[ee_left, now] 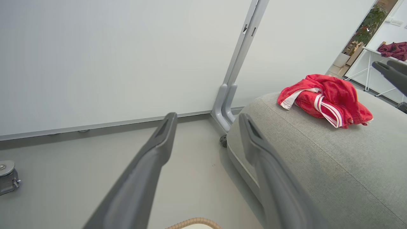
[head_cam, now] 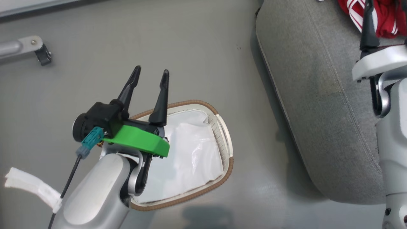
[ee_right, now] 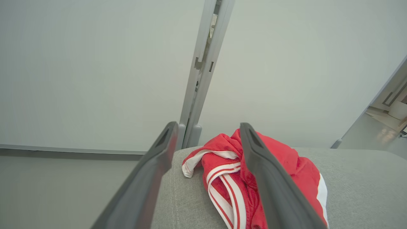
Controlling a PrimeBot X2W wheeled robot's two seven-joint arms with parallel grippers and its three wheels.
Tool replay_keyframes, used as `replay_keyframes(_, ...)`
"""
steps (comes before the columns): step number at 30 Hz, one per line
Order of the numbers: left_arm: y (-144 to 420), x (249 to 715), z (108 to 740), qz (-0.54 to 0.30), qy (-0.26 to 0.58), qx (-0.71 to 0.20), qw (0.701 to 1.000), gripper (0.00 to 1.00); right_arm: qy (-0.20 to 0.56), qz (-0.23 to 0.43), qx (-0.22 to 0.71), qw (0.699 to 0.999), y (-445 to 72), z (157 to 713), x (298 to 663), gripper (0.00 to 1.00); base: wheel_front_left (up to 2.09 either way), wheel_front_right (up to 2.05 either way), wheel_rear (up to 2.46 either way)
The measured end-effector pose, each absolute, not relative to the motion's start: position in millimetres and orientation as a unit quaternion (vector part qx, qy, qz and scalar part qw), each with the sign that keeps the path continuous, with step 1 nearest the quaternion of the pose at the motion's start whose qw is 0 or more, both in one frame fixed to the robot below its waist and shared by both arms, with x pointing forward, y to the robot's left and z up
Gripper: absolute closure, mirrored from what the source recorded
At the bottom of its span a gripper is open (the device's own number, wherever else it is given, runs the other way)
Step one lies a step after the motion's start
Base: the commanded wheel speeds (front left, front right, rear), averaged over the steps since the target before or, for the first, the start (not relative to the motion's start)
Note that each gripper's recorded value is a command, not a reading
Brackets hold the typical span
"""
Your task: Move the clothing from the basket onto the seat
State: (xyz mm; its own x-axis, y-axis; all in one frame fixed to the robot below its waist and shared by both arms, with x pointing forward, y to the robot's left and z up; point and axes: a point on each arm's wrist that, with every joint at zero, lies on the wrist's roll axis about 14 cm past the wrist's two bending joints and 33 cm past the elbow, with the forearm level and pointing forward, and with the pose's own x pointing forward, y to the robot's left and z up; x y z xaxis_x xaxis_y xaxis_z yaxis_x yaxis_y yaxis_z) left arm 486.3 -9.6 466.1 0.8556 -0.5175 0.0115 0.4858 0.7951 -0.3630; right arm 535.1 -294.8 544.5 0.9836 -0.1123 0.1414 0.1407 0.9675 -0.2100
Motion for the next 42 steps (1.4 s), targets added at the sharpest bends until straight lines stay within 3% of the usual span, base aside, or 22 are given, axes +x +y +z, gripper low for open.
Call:
replay_keyframes(11, 96.8, 445.7, 476.4, -0.103, 0.029, -0.165, 0.981, 0.00, -0.062, -0.004, -0.034, 0.997, -224.4, 537.0, 489.2, 0.00, 0.00, 0.00, 0.00)
replay_keyframes(19, 158.2, 396.6, 471.4, -0.003, 0.027, -0.173, 0.985, 0.00, -0.061, 0.022, -0.001, 0.998, -191.0, 528.4, 446.5, 0.00, 0.00, 0.00, 0.00)
replay_keyframes(33, 170.6, 360.6, 474.2, 0.012, 0.013, -0.184, 0.983, 0.00, -0.035, 0.068, 0.066, 0.995, -152.3, 506.5, 401.5, 0.00, 0.00, 0.00, 0.00)
replay_keyframes(42, 168.0, 350.8, 466.8, 0.005, 0.023, -0.172, 0.985, 0.00, -0.036, 0.081, 0.074, 0.993, -143.2, 508.1, 391.6, 0.00, 0.00, 0.00, 0.00)
